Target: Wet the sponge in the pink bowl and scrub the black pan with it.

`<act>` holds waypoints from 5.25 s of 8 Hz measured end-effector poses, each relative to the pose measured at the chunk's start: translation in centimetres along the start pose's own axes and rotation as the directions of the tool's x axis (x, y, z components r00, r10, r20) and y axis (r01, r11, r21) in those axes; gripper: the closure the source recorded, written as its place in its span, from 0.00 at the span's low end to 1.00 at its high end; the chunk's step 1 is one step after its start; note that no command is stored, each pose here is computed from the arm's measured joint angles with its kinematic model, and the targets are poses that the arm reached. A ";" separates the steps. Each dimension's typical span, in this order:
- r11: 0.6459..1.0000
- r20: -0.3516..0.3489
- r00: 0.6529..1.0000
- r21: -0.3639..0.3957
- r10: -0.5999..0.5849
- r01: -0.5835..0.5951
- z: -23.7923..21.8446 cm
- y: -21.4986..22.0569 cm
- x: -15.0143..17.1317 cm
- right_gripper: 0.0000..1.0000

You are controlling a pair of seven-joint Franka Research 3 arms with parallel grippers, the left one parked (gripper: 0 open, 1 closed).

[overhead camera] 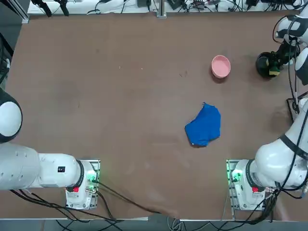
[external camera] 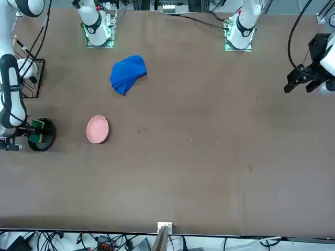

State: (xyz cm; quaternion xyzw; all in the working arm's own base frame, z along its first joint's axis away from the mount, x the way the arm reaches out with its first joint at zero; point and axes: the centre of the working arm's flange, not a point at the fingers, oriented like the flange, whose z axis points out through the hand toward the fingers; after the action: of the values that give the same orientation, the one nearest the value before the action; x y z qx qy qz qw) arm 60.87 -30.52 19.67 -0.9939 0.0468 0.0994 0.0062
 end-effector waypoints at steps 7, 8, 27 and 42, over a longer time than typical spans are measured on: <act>0.997 0.025 0.997 0.010 -0.074 0.073 -0.2 -5.6 1.6 0.52; 0.997 0.059 0.996 0.023 -0.071 0.069 -0.1 -5.3 1.1 0.52; 0.999 0.093 0.994 -0.009 -0.048 0.049 0.4 -6.0 0.8 0.53; 0.993 0.059 0.993 -0.056 -0.102 0.105 0.2 -7.4 1.7 0.52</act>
State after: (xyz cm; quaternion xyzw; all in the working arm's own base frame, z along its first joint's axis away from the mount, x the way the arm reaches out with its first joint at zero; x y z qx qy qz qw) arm 63.23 -23.32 19.18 -0.9916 -0.0081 0.1279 -0.0166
